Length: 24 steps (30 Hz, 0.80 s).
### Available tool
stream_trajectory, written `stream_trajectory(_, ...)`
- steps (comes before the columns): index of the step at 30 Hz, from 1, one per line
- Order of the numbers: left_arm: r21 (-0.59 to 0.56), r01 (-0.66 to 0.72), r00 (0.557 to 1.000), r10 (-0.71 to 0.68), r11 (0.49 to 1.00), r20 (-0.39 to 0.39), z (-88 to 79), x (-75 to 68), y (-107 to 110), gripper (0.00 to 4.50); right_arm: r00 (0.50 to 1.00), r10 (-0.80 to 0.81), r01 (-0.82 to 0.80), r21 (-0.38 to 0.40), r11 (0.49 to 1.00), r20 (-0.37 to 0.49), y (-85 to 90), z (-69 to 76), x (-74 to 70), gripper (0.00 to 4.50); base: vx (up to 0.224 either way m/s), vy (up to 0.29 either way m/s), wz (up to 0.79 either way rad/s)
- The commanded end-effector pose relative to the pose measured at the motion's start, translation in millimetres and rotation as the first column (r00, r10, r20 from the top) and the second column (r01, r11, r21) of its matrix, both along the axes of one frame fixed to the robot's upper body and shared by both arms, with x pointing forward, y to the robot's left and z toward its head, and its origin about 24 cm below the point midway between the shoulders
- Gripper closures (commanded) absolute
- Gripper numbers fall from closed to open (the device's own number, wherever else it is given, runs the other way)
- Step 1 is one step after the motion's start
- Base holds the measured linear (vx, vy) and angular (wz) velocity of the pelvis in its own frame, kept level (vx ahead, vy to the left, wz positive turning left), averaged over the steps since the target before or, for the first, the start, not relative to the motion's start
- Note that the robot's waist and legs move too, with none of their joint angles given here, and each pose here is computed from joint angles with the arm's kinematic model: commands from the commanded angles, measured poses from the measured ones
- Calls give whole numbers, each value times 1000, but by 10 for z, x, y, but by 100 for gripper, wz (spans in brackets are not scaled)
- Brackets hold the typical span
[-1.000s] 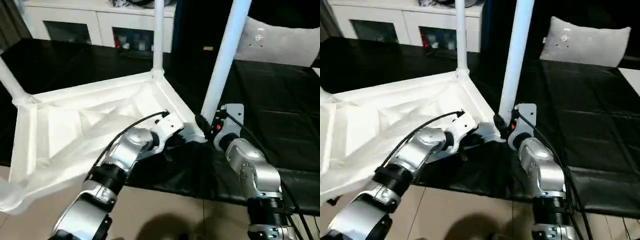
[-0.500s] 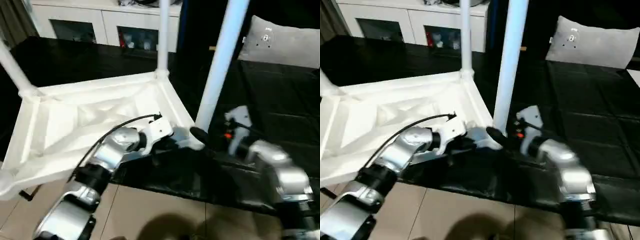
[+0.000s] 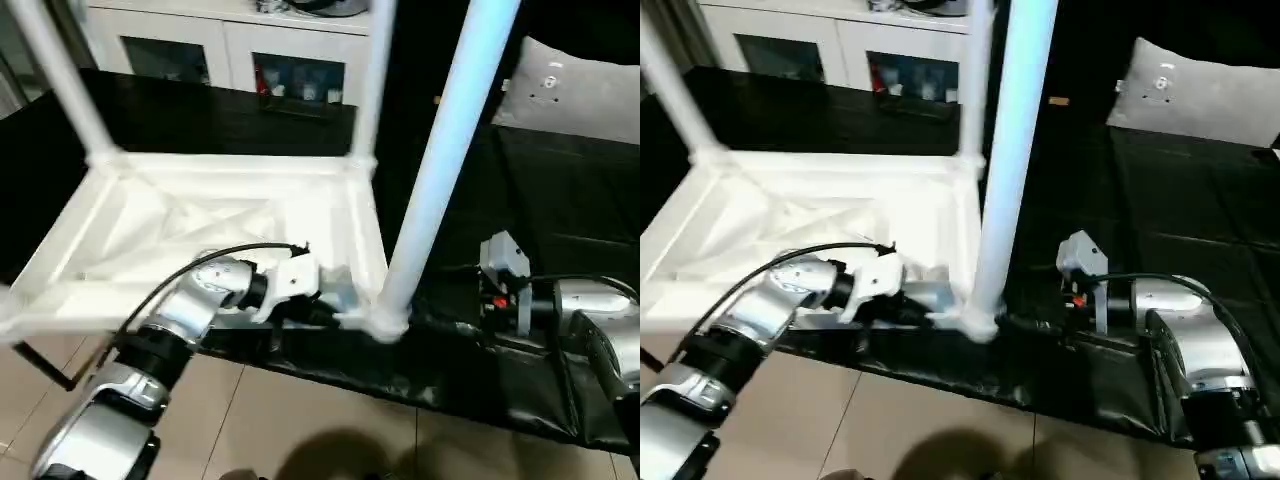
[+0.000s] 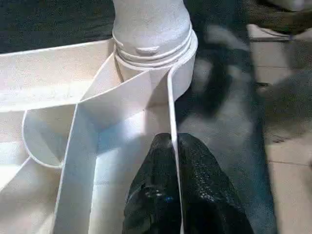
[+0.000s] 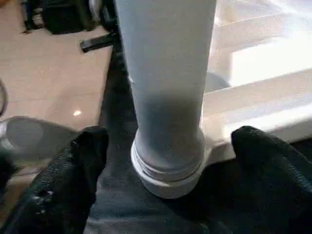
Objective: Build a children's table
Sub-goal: Rotate leg to tighten
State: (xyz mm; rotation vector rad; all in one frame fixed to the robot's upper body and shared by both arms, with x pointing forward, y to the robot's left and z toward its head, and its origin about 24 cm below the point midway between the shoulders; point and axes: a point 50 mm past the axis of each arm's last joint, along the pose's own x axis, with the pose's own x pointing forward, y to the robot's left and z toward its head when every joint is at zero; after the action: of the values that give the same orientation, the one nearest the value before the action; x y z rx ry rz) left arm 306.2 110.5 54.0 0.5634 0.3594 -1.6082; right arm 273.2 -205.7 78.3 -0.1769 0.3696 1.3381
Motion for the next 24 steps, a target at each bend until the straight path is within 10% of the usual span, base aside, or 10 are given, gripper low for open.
stream_trajectory(1, 33, 96, 995, -96, 995, -4, -13, -74, -36, 450, 999, 42, -42, -2, 999, 8, 29, 11, 12, 48, 0, 0, 0)
stream_trajectory(24, 0, 118, 993, -118, 993, -15, -3, -90, -86, 450, 981, 170, -157, 127, 979, -92, 272, -116, -105, 244, 0, 0, 0)
